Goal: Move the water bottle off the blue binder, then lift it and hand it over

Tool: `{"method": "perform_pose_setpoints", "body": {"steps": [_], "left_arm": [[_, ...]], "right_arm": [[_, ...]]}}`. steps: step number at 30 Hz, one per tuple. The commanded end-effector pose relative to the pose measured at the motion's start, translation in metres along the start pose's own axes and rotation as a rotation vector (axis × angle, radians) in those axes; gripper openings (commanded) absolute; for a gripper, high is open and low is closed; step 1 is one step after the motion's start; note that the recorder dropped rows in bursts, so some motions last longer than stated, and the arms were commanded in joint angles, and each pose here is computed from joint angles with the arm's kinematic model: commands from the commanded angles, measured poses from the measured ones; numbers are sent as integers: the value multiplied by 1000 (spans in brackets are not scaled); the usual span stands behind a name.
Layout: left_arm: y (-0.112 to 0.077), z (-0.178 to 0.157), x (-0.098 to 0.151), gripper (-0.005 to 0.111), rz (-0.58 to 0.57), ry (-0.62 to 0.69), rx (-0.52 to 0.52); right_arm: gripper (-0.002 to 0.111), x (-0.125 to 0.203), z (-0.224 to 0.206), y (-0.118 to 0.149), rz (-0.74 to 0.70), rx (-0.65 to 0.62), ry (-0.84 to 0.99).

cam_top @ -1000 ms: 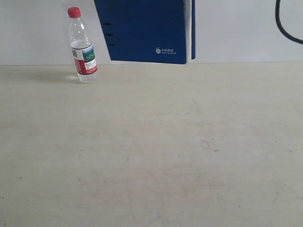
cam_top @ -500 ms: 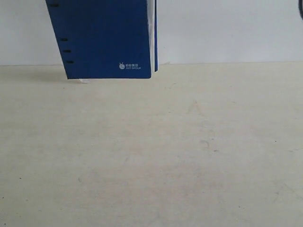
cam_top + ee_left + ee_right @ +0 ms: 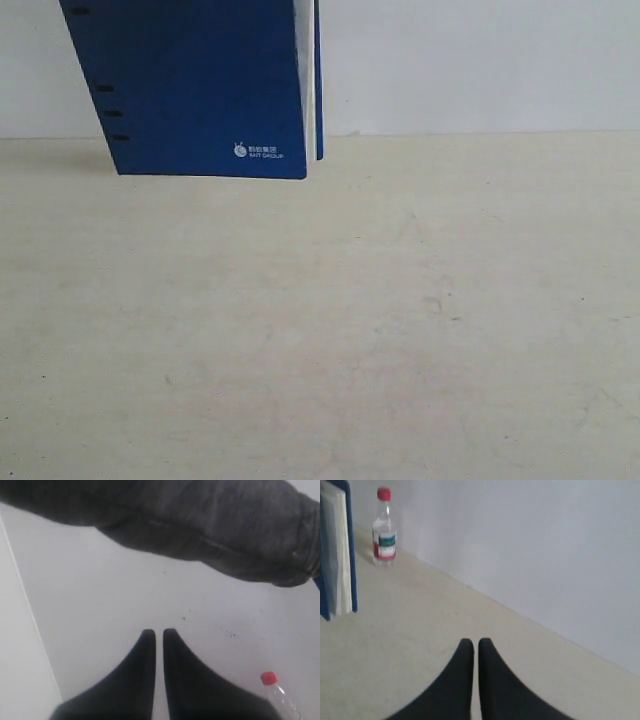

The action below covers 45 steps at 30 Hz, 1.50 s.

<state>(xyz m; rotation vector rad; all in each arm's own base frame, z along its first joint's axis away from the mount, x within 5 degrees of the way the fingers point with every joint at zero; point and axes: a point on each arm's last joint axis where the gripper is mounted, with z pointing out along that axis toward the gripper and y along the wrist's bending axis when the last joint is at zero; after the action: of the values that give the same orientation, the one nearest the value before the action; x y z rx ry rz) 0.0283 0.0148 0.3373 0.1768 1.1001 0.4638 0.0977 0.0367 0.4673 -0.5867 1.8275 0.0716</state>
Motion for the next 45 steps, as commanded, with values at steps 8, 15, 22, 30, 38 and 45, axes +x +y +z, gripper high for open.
{"method": "perform_pose_setpoints", "body": {"steps": [8, 15, 22, 30, 38, 45], "left_arm": [[12, -18, -35, 4, -254, -134, 80], [-43, -4, 36, 4, -148, 128, 301], [-52, 2, 50, 4, -138, 215, 339], [-48, 0, 45, 4, -137, 182, 318], [-38, -15, 33, 4, -157, 71, 266], [-32, -16, 34, 4, -174, 69, 207]], "right_arm": [[0, 91, -156, 8, 327, 294, -487], [0, 126, -60, 20, 282, 237, -448], [0, 154, 24, 39, 182, 113, -495], [0, 189, 80, 49, 195, 44, -219], [0, 194, 83, 57, 218, -10, -417], [0, 225, 80, 44, 373, 209, -482]]}}
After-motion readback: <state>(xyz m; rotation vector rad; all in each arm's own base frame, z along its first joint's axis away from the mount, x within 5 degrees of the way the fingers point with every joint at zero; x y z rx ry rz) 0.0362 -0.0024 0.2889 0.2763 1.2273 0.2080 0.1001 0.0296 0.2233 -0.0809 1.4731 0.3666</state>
